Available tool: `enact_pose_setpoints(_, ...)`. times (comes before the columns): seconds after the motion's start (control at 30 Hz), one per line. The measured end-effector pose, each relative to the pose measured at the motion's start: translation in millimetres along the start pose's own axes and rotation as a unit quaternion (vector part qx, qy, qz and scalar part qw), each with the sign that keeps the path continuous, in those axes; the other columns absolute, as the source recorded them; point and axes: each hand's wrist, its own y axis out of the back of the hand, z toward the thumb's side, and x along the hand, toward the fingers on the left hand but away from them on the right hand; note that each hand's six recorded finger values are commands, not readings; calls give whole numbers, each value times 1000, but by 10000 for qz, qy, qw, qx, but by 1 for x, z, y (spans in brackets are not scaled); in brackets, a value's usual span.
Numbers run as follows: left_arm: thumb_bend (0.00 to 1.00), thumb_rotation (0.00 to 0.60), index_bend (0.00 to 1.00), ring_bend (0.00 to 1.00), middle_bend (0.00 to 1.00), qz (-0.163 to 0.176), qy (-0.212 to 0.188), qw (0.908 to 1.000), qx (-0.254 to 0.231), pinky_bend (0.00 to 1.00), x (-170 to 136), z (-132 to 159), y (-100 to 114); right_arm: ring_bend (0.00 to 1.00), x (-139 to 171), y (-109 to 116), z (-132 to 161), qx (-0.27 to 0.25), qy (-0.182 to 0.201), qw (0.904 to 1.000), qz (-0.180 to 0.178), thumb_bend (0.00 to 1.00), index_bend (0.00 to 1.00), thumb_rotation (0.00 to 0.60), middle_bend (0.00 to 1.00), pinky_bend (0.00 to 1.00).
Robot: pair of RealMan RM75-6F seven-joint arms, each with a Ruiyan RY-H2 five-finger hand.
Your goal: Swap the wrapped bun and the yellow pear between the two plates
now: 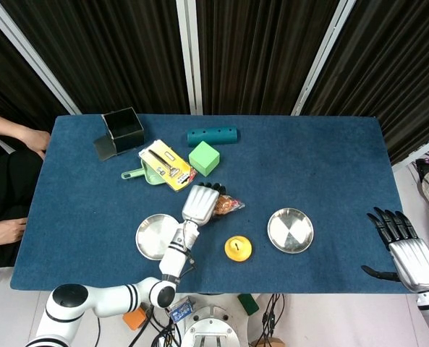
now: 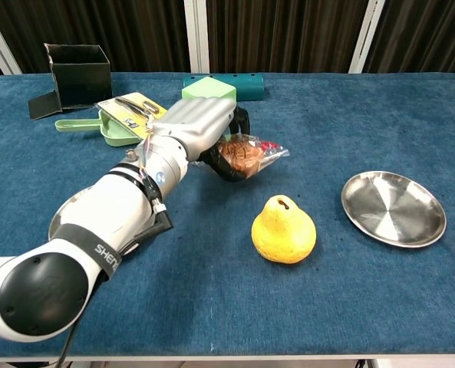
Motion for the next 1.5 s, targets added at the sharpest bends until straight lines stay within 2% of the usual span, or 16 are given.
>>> enact_pose_setpoints(0.27, 291, 600, 534, 477, 553, 320, -309, 9990, 68, 494, -24, -5, 36, 0, 1, -1, 0, 39, -51, 10000, -6, 199, 0, 503, 0, 18)
enact_pose_setpoints(0.37, 294, 600, 534, 477, 553, 320, -356, 9987, 199, 494, -44, -20, 53, 0, 1, -2, 1, 63, -46, 10000, 3, 198, 0, 505, 0, 18)
enact_pose_setpoints(0.5, 292, 600, 534, 477, 551, 108, -193, 9983, 534, 494, -79, -57, 73, 0, 1, -5, 6, 105, -17, 9999, 34, 199, 0, 504, 0, 18)
enact_pose_setpoints(0.6, 281, 600, 534, 476, 551, -190, 60, 9965, 814, 494, -109, -91, 69, 0, 0, -6, 10, 127, 22, 9999, 42, 198, 0, 505, 0, 18)
enact_pose_setpoints(0.73, 261, 600, 532, 473, 539, -534, 237, 9945, 874, 494, -137, -113, 52, 0, 0, -7, 14, 136, 51, 9999, 40, 199, 0, 503, 0, 18)
enact_pose_setpoints(0.8, 247, 600, 506, 460, 504, -624, 254, 9934, 926, 493, -143, -119, 45, 0, -1, -8, 14, 146, 56, 9999, 63, 199, 0, 503, 0, 18)
enact_pose_setpoints(0.9, 177, 600, 405, 385, 401, -691, 227, 9922, 1015, 456, -147, -123, 38, 0, -2, -10, 15, 166, 61, 9998, 96, 198, 0, 504, 0, 18)
enact_pose_setpoints(0.97, 105, 600, 301, 271, 289, -720, 163, 9919, 1038, 402, -148, -121, 36, 0, -1, -10, 15, 167, 59, 9998, 92, 199, 0, 504, 0, 18)
enact_pose_setpoints(1.07, 49, 600, 186, 140, 173, -772, 74, 9917, 1023, 355, -151, -119, 35, 0, -1, -10, 15, 171, 44, 9998, 79, 198, 0, 504, 0, 18)
enact_pose_setpoints(1.2, 1, 600, 120, 79, 118, -705, -110, 9923, 1016, 329, -154, -112, 38, 0, -2, -12, 15, 197, 23, 9998, 101, 198, 0, 504, 0, 18)
enact_pose_setpoints(1.33, 0, 600, 108, 64, 102, -646, -256, 9928, 976, 318, -159, -106, 45, 0, -5, -15, 20, 221, 91, 9996, 134, 199, 0, 505, 0, 18)
enact_pose_setpoints(1.5, 0, 600, 108, 62, 102, -489, -311, 9924, 1085, 316, -176, -109, 64, 0, -18, -19, 40, 224, 495, 9984, 168, 198, 0, 502, 0, 18)
